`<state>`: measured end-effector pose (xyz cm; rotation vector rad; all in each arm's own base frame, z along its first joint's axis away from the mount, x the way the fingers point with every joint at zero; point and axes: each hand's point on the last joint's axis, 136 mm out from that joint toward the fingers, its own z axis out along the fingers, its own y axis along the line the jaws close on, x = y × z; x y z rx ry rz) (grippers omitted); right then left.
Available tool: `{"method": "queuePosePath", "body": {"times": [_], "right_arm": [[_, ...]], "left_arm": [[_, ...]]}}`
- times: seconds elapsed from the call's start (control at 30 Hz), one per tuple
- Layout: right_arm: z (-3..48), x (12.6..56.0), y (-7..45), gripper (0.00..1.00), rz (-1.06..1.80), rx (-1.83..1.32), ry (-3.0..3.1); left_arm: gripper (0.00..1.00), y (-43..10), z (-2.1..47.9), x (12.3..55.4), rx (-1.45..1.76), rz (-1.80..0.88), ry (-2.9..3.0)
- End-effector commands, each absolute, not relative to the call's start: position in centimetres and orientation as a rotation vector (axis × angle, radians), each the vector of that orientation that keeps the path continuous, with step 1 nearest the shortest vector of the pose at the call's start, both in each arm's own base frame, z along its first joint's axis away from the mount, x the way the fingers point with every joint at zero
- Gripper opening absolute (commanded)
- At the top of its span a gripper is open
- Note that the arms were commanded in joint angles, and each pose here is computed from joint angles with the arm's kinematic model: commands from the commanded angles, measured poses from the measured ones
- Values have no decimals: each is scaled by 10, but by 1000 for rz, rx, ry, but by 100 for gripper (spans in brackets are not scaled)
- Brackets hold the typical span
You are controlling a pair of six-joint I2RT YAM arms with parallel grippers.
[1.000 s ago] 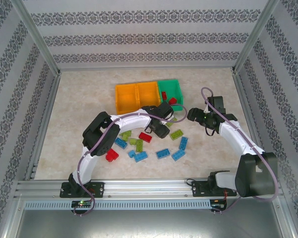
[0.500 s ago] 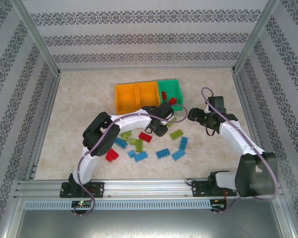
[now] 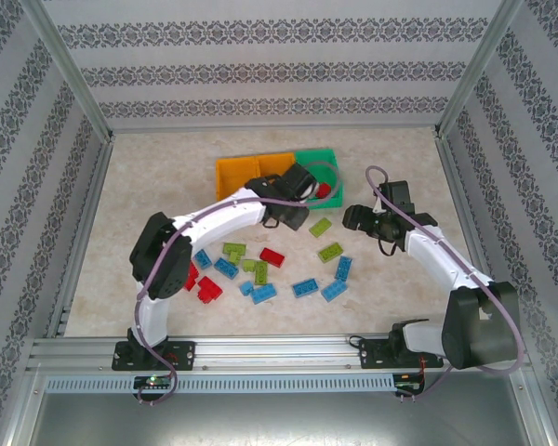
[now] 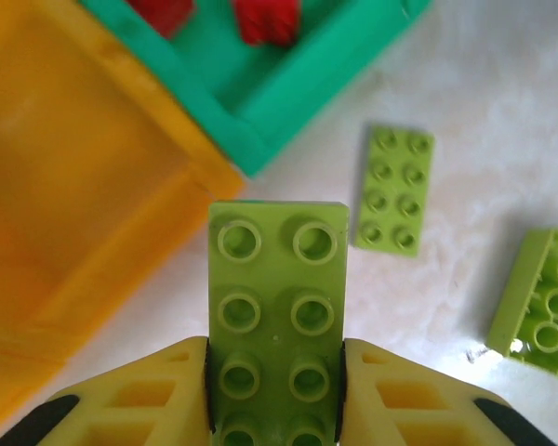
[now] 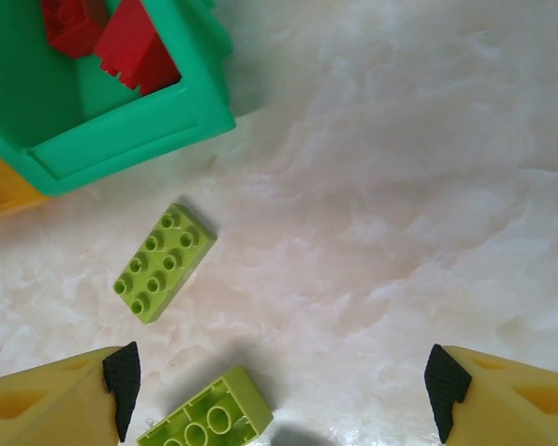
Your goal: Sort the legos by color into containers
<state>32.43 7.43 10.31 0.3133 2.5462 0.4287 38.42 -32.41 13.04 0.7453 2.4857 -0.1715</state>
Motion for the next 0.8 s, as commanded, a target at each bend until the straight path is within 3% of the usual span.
{"method": "queuePosePath", "body": {"times": [0.0, 0.43, 0.57, 0.77], "right_arm": [[100, 328, 85, 83, 441, 284, 2548], [80, 334, 124, 81, 407, 317, 2636], [79, 339, 137, 80, 414, 339, 2654], [68, 339, 156, 79, 394, 320, 2729]], "left_arm": [[35, -284, 145, 424, 480, -154, 2519], [33, -268, 115, 493, 223, -234, 2609], [40, -265, 109, 497, 187, -217, 2614], [61, -263, 114, 490, 153, -244, 2608]]}}
